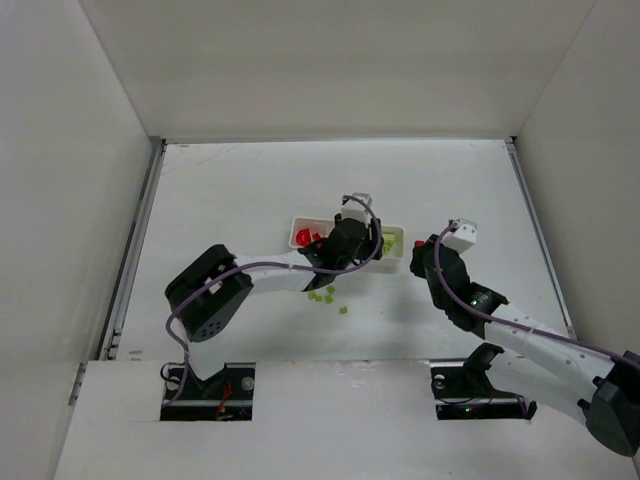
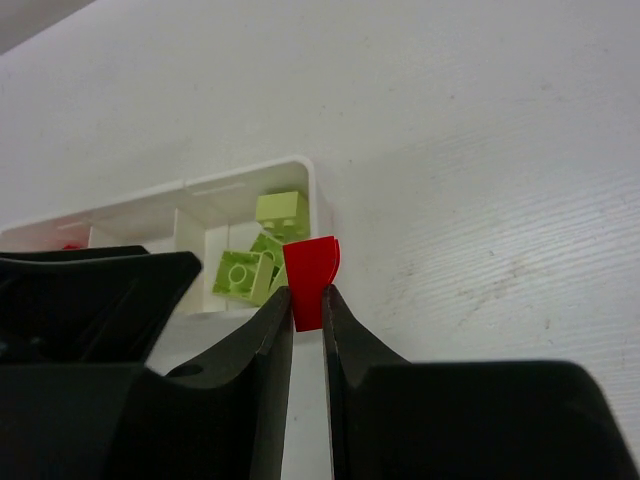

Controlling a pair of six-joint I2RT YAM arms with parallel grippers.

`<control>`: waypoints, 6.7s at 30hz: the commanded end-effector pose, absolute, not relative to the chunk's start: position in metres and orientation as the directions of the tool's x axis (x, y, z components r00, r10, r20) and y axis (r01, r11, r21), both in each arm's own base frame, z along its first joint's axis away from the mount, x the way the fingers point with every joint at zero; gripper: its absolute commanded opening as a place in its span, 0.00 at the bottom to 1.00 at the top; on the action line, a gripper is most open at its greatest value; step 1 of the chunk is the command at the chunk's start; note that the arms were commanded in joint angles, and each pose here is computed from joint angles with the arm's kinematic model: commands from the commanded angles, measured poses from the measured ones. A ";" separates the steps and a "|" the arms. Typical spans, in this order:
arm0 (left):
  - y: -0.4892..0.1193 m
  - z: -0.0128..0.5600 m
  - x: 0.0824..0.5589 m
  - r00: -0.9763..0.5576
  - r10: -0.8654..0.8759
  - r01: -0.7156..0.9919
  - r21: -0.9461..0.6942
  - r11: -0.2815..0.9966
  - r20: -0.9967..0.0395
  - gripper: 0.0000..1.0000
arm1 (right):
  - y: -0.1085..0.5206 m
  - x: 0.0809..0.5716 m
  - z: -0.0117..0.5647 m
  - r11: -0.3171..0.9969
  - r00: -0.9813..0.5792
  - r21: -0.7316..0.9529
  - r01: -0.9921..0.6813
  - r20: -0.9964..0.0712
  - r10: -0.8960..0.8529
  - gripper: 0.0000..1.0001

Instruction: Sort the legos into containers by color

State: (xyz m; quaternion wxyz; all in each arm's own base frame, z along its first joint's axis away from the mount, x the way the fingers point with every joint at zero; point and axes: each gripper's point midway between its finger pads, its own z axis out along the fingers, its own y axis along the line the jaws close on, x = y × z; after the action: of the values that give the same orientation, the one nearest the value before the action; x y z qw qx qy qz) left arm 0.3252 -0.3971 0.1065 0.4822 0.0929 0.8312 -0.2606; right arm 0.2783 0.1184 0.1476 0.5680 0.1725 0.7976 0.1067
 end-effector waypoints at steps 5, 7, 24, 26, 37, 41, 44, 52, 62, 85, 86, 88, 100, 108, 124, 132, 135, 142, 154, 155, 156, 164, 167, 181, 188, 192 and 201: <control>-0.312 0.163 0.322 -0.413 -0.286 0.294 -0.423 0.857 -0.865 0.51 | 0.204 0.298 0.174 0.908 -0.338 0.415 -0.058 -0.864 0.373 0.22; -0.287 0.162 0.314 -0.400 -0.305 0.261 -0.426 0.866 -0.864 0.48 | 0.232 0.305 0.172 0.903 -0.363 0.416 -0.106 -0.862 0.355 0.22; -0.192 0.091 0.206 -0.584 -0.222 0.128 -0.359 0.925 -0.781 0.39 | 0.378 0.369 0.140 0.899 -0.473 0.340 -0.277 -0.862 0.180 0.22; -0.190 0.082 0.201 -0.597 -0.223 0.112 -0.356 0.928 -0.770 0.39 | 0.386 0.371 0.133 0.898 -0.488 0.337 -0.283 -0.856 0.168 0.22; -0.225 0.073 0.196 -0.632 -0.215 0.147 -0.387 0.910 -0.744 0.42 | 0.385 0.370 0.138 0.908 -0.476 0.332 -0.255 -0.861 0.181 0.47; -0.232 0.069 0.203 -0.628 -0.208 0.144 -0.374 0.916 -0.750 0.42 | 0.359 0.354 0.157 0.911 -0.433 0.338 -0.235 -0.876 0.213 0.47; -0.231 0.066 0.211 -0.608 -0.224 0.121 -0.368 0.922 -0.761 0.42 | 0.337 0.334 0.161 0.907 -0.415 0.349 -0.234 -0.880 0.232 0.46; -0.248 0.059 0.224 -0.603 -0.235 0.121 -0.378 0.918 -0.762 0.45 | 0.291 0.264 0.113 0.914 -0.491 0.331 -0.235 -0.852 0.182 0.45; -0.241 0.040 0.233 -0.612 -0.228 0.075 -0.343 0.936 -0.757 0.43 | 0.296 0.187 0.062 0.904 -0.588 0.286 -0.318 -0.807 0.048 0.55; -0.230 0.084 0.229 -0.567 -0.231 0.100 -0.344 0.934 -0.791 0.14 | 0.310 0.191 0.040 0.924 -0.590 0.216 -0.316 -0.807 -0.013 0.34; -0.233 0.089 0.229 -0.563 -0.225 0.111 -0.342 0.933 -0.795 0.14 | 0.309 0.191 0.042 0.924 -0.587 0.214 -0.316 -0.809 -0.013 0.32; -0.236 0.094 0.230 -0.563 -0.213 0.121 -0.335 0.935 -0.798 0.14 | 0.309 0.191 0.048 0.922 -0.584 0.228 -0.314 -0.812 0.002 0.28; -0.286 0.145 0.294 -0.465 -0.212 0.205 -0.337 0.919 -0.860 0.15 | 0.285 0.212 0.107 0.908 -0.498 0.305 -0.288 -0.857 0.130 0.26; -0.305 0.127 0.356 -0.479 -0.154 0.204 -0.280 0.938 -0.864 0.16 | 0.259 0.232 0.136 0.904 -0.446 0.350 -0.244 -0.869 0.216 0.26; -0.271 0.169 0.321 -0.420 -0.226 0.227 -0.342 0.912 -0.879 0.37 | 0.284 0.325 0.145 0.923 -0.417 0.326 -0.204 -0.882 0.220 0.26; -0.227 0.112 0.242 -0.524 -0.173 0.176 -0.305 0.936 -0.834 0.36 | 0.301 0.360 0.127 0.937 -0.440 0.299 -0.180 -0.877 0.195 0.28; -0.227 0.090 0.218 -0.581 -0.157 0.172 -0.309 0.935 -0.799 0.36 | 0.303 0.369 0.129 0.941 -0.428 0.289 -0.174 -0.883 0.192 0.42; -0.238 0.065 0.199 -0.628 -0.124 0.186 -0.303 0.935 -0.768 0.37 | 0.294 0.361 0.140 0.947 -0.398 0.280 -0.156 -0.896 0.199 0.52; -0.252 0.046 0.207 -0.642 -0.139 0.156 -0.306 0.939 -0.754 0.35 | 0.259 0.264 0.109 0.933 -0.470 0.314 -0.174 -0.859 0.201 0.35; -0.252 0.044 0.209 -0.643 -0.145 0.149 -0.309 0.939 -0.752 0.35 | 0.257 0.258 0.104 0.933 -0.481 0.316 -0.174 -0.854 0.200 0.35; -0.252 0.043 0.209 -0.647 -0.148 0.144 -0.310 0.940 -0.748 0.35 | 0.256 0.253 0.100 0.931 -0.490 0.320 -0.177 -0.849 0.199 0.35; -0.258 0.032 0.211 -0.662 -0.134 0.135 -0.293 0.946 -0.737 0.34 | 0.259 0.235 0.092 0.921 -0.514 0.334 -0.198 -0.836 0.192 0.36; -0.259 0.028 0.212 -0.666 -0.132 0.128 -0.287 0.949 -0.734 0.34 | 0.259 0.231 0.089 0.923 -0.516 0.326 -0.203 -0.837 0.182 0.37; -0.246 0.022 0.208 -0.679 -0.072 0.115 -0.202 0.973 -0.731 0.33 | 0.260 0.216 0.083 0.909 -0.539 0.354 -0.220 -0.821 0.190 0.43; -0.253 0.025 0.202 -0.682 -0.042 0.127 -0.175 0.976 -0.730 0.31 | 0.261 0.211 0.080 0.906 -0.544 0.360 -0.224 -0.817 0.191 0.43; -0.256 0.020 0.201 -0.684 -0.024 0.123 -0.147 0.982 -0.729 0.27 | 0.260 0.211 0.084 0.901 -0.537 0.369 -0.226 -0.819 0.201 0.43; -0.253 0.022 0.207 -0.667 -0.024 0.105 -0.126 0.987 -0.745 0.19 | 0.265 0.200 0.077 0.894 -0.556 0.370 -0.250 -0.812 0.181 0.46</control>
State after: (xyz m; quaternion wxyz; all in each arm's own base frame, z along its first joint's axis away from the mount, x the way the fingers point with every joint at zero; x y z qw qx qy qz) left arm 0.2036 -0.2574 0.0196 0.4027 0.0290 0.9098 -0.0960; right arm 0.2024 0.2563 0.0713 0.4648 -0.0260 0.8596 0.2109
